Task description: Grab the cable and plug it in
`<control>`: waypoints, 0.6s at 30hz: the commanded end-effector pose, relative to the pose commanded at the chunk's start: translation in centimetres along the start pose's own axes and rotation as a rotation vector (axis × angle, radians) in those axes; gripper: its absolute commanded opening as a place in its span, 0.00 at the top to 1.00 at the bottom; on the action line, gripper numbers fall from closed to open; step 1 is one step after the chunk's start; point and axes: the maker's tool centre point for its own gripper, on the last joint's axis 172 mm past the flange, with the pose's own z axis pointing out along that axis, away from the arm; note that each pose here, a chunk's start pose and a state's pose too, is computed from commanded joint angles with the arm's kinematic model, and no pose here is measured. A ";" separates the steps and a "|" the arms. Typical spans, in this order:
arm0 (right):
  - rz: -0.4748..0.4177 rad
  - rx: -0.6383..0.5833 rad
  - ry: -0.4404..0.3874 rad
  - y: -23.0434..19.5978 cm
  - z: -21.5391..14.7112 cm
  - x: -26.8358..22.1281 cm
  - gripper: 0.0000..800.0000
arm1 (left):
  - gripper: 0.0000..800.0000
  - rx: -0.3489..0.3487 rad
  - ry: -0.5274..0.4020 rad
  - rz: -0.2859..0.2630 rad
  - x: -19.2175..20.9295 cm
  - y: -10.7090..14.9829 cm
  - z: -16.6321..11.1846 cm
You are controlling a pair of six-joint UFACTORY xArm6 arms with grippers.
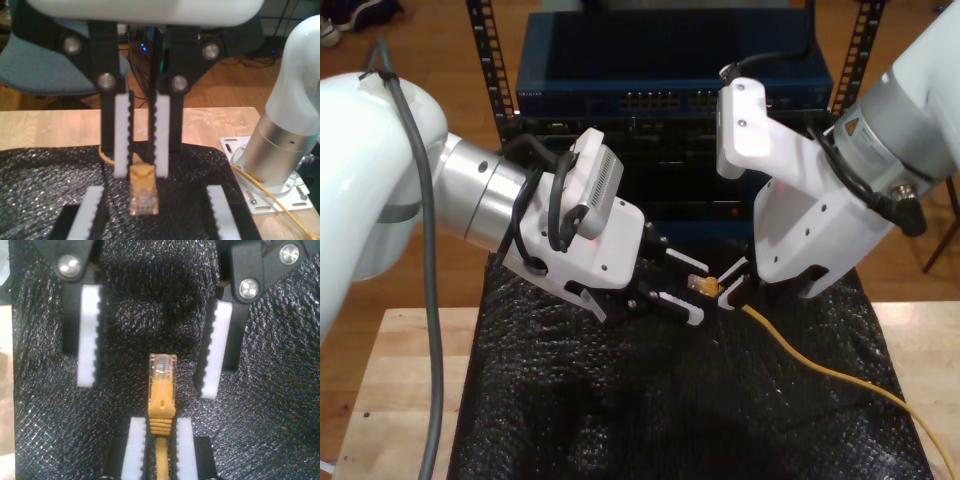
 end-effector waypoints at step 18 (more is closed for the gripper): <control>0.001 0.003 0.000 -0.1 0.1 0.0 1.00 | 0.50 0.014 0.045 0.001 1.1 -0.3 -0.1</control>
